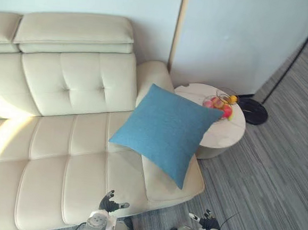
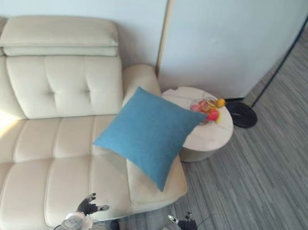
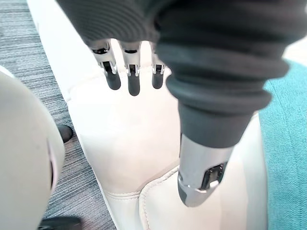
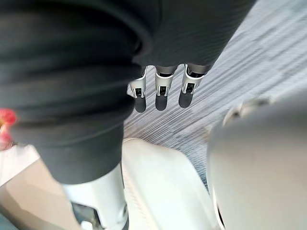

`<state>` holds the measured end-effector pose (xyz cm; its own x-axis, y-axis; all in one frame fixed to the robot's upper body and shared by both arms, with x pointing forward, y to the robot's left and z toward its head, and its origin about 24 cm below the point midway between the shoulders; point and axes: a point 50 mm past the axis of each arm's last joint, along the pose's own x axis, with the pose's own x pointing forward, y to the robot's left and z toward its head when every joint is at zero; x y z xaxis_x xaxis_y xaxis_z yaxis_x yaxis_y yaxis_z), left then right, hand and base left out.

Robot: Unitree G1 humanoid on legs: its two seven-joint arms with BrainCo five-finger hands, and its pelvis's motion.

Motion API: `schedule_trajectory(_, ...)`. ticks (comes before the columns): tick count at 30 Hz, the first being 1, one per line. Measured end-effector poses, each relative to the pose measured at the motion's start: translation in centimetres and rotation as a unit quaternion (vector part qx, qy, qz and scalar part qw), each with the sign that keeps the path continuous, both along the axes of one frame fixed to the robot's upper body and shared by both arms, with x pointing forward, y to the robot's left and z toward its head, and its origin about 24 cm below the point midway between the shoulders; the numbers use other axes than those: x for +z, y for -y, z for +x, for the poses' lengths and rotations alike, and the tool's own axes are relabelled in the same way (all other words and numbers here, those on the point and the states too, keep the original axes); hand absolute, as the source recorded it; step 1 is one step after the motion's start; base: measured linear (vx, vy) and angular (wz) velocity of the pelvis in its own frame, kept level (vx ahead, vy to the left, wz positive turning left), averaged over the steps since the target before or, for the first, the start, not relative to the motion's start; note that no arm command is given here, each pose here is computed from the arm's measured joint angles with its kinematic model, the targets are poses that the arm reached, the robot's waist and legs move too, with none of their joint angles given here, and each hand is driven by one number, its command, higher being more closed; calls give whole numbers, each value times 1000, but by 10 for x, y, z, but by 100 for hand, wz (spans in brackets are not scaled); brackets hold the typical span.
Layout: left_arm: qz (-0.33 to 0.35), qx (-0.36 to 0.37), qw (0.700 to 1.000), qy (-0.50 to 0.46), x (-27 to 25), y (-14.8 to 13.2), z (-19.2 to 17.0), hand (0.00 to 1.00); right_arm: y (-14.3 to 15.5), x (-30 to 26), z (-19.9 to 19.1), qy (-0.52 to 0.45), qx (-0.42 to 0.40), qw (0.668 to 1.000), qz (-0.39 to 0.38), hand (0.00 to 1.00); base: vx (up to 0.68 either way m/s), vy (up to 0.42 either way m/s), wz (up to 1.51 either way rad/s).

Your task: Pick up cushions and gather them together orderly.

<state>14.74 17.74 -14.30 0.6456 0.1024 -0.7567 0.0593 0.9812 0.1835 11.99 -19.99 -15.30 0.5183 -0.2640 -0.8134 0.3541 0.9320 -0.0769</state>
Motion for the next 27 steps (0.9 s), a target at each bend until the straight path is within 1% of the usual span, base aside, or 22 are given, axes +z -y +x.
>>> schedule_trajectory(2,-8,3,1000,-5,-2,6,-5,0,4,2,4,7,-1,1000,-5,0,117,-159,-7)
schedule_trajectory(8,-10,4,1000,-8,-3,6,-7,0,4,2,2,8,-8,1000,-3,0,91,-108,3)
schedule_trajectory(9,-9,4,1000,-5,-2,5,-6,0,6,6,8,26,-12,1000,-6,0,62,-11,2)
schedule_trajectory(12,-4,6,1000,13,2,1,1,0,11,32,39,120,-9,992,-25,0,45,19,7)
schedule_trajectory(13,2,13,999,32,8,-5,6,0,12,48,55,170,4,985,-37,0,40,37,7)
schedule_trajectory(14,5,17,999,40,10,-8,8,0,13,54,60,186,9,982,-41,0,29,39,5)
schedule_trajectory(17,29,40,992,115,34,-30,30,0,14,87,86,277,22,959,-58,0,10,22,16)
schedule_trajectory(18,33,43,990,130,39,-34,34,0,14,90,88,287,23,956,-59,0,0,16,17)
schedule_trajectory(20,48,57,979,190,61,-48,50,0,9,104,99,319,37,945,-58,0,0,8,14)
schedule_trajectory(22,57,67,971,224,75,-56,59,0,5,108,105,330,48,941,-53,0,-2,9,6)
schedule_trajectory(25,66,76,956,275,97,-60,80,0,3,116,115,348,52,934,-52,0,-4,7,10)
schedule_trajectory(27,69,69,947,306,112,-60,97,0,2,123,122,363,51,929,-51,0,-34,8,26)
